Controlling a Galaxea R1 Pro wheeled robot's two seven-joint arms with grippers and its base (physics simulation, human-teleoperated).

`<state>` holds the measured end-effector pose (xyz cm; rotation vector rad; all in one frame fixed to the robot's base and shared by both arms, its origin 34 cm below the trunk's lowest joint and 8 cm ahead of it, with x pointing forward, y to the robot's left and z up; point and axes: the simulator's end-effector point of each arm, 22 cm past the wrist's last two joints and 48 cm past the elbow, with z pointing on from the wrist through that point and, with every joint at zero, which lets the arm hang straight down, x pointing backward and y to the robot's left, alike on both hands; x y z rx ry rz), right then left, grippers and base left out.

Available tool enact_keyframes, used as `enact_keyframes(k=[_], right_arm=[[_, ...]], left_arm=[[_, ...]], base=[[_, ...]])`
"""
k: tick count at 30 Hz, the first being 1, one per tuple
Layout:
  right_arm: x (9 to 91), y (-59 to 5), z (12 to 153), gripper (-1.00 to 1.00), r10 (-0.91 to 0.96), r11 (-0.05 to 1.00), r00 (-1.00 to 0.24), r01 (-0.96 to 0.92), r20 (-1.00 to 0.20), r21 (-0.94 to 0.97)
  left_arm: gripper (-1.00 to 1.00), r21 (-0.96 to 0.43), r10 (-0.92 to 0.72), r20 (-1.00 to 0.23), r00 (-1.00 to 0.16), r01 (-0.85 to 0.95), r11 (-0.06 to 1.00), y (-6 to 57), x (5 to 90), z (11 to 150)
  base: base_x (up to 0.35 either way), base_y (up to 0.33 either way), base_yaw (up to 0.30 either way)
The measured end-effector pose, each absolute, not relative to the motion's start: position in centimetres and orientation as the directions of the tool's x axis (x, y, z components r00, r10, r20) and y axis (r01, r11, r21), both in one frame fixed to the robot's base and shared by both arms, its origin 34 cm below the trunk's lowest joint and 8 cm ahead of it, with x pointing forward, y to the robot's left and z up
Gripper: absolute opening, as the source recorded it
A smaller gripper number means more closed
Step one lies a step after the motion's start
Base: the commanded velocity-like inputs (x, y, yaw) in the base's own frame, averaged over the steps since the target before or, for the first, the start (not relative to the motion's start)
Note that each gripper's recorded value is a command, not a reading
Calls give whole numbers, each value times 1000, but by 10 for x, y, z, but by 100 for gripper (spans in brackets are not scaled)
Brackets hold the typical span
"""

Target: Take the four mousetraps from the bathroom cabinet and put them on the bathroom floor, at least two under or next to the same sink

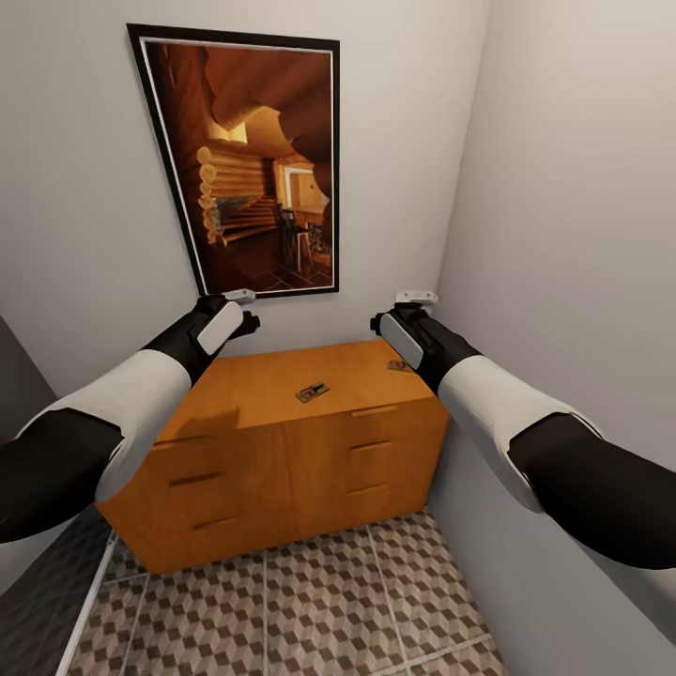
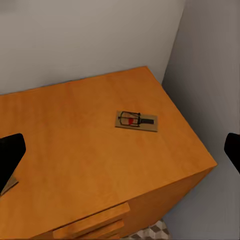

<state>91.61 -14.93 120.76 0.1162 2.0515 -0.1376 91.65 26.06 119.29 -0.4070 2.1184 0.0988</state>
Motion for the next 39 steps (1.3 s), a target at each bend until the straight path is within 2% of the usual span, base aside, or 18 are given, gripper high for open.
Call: enact_keyframes(k=[12, 19, 39], right_arm=[[916, -148, 1206, 100, 24, 989, -468, 140, -884, -46], [921, -147, 1227, 100, 20, 990, -443, 135, -896, -45], [915, -140, 1227, 100, -16, 992, -488, 101, -873, -75]], left_arm=[[100, -84, -249, -823, -510, -325, 942, 259, 914, 1186], [100, -67, -274, -781, -561, -362, 930, 278, 901, 1145], [100, -83, -248, -758, -603, -288, 954, 259, 896, 1135]], base=[[337, 0, 0], [0, 0, 0], [0, 0, 0]])
